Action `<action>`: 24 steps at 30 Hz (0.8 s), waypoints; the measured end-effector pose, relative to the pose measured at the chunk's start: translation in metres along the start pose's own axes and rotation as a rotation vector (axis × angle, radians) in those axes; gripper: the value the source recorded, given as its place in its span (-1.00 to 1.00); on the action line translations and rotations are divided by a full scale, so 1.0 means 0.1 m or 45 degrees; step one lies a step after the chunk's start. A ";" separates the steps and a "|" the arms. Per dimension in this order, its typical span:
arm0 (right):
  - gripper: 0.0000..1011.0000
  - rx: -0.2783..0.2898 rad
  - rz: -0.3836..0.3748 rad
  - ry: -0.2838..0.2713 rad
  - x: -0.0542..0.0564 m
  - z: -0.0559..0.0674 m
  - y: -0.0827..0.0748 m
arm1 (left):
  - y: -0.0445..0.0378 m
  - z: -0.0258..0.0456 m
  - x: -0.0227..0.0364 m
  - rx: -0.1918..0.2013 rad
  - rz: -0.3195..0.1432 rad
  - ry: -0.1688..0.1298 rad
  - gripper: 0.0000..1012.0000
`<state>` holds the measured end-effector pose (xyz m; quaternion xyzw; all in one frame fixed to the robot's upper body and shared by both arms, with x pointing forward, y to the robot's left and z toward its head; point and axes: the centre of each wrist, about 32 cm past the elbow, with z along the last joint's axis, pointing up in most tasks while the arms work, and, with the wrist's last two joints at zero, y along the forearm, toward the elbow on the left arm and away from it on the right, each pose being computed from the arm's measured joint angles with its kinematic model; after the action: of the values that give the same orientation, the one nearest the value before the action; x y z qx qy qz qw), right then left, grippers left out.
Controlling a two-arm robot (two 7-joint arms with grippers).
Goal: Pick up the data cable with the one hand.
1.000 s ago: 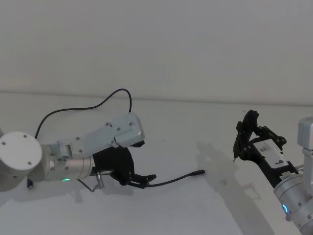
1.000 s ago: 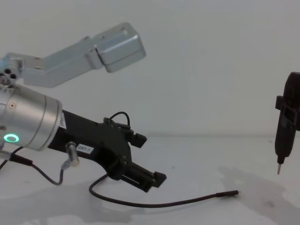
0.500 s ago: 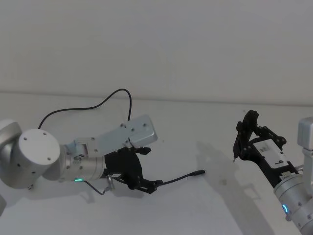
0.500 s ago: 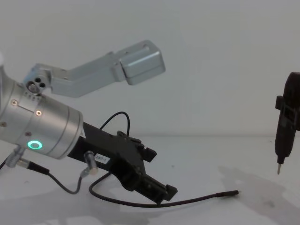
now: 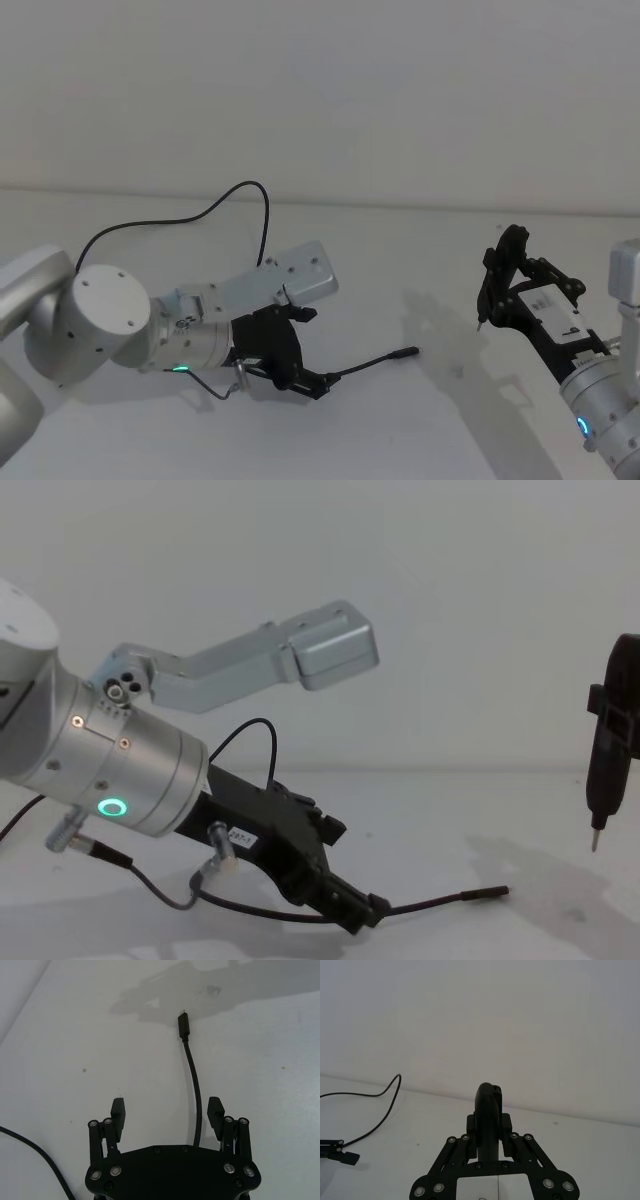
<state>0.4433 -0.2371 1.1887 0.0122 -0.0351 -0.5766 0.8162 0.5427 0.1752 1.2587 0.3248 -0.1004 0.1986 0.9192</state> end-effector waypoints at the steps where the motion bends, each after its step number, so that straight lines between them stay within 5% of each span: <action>1: -0.47 0.000 0.000 0.000 0.00 0.00 0.00 | -0.020 -0.001 0.000 0.004 -0.001 0.000 0.98; 24: -0.47 0.000 0.000 0.000 0.00 0.00 0.00 | -0.168 -0.023 -0.007 0.037 -0.005 0.000 0.98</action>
<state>0.4433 -0.2371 1.1887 0.0122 -0.0351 -0.5766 0.8162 0.5494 0.1645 1.2473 0.3384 -0.0968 0.1984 0.9147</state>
